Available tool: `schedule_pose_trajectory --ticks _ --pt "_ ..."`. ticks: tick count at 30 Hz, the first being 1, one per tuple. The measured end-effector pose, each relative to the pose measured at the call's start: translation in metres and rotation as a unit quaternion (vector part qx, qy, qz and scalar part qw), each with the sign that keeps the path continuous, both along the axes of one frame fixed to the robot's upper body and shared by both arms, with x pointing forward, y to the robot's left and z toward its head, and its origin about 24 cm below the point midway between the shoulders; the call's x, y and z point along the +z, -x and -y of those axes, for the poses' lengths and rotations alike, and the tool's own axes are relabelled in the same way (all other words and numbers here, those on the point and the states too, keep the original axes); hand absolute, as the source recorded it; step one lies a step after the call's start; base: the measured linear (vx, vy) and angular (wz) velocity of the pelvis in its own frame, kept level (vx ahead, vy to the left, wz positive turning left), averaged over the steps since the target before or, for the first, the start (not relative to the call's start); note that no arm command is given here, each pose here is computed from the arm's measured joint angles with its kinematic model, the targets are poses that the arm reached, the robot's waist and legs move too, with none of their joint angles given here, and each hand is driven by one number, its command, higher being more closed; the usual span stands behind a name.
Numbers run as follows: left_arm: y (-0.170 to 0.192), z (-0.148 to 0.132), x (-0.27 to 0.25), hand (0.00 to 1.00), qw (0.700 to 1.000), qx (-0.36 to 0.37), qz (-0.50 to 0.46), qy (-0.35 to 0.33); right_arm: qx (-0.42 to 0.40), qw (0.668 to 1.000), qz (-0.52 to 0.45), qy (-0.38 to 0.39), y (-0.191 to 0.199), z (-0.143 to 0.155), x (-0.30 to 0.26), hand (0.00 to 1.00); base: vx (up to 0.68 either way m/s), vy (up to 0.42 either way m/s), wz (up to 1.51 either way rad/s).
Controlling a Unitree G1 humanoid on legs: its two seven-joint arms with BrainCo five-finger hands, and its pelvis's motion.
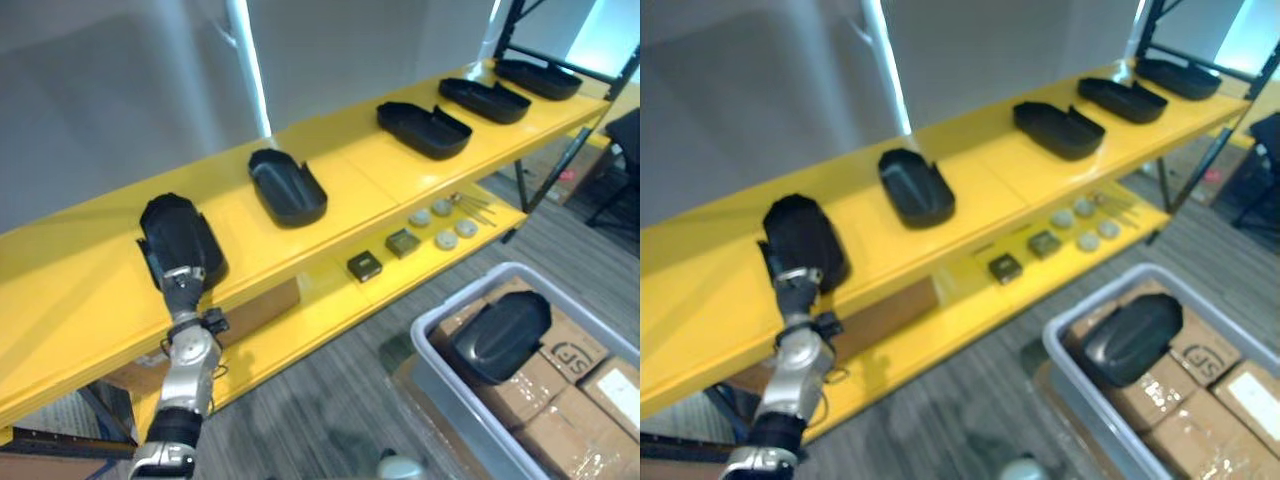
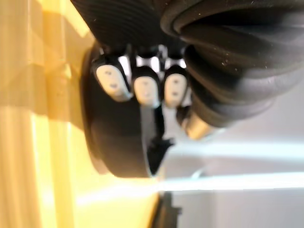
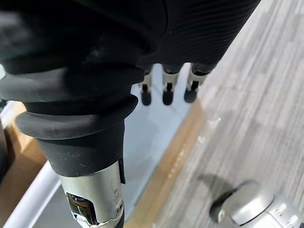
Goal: Walk over and take plastic housings, then place them on the shelf
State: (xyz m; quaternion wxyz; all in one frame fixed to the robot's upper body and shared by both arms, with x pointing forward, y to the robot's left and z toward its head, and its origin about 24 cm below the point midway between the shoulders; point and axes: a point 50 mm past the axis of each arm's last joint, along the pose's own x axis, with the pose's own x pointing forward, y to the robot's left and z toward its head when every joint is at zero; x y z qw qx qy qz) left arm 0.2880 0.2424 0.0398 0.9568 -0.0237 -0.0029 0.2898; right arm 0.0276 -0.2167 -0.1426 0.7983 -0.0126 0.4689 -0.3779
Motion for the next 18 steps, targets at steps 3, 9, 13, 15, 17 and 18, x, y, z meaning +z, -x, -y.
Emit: schedule_pose_trajectory --ticks 3,9,13,15,17,18 --pt "-0.001 -0.004 0.003 1.0 1.0 0.009 0.006 0.002 0.002 1.0 0.002 0.002 0.002 0.001 0.002 0.0 -0.01 -0.006 -0.03" --pt "-0.002 -0.013 0.008 1.0 1.0 0.019 0.005 -0.012 0.009 1.0 -0.002 -0.003 0.004 0.003 0.002 0.0 0.0 0.0 0.0" --pt "-0.007 -0.015 0.015 1.0 0.999 0.025 0.017 -0.016 0.019 1.0 0.003 -0.002 0.001 0.002 0.003 0.0 0.0 0.0 -0.02" --pt "-0.007 -0.019 0.016 1.0 0.999 0.033 0.016 -0.021 0.024 1.0 0.009 0.001 -0.002 0.004 0.005 0.0 0.0 0.002 -0.15" --pt "-0.011 -0.023 0.02 1.0 0.999 0.039 0.017 -0.027 0.025 1.0 0.01 0.003 -0.002 0.005 0.006 0.0 0.0 0.003 -0.08" --pt "-0.013 -0.023 0.023 1.0 0.999 0.041 0.021 -0.026 0.025 1.0 0.01 0.003 -0.003 0.005 0.006 0.0 -0.01 -0.002 -0.03"
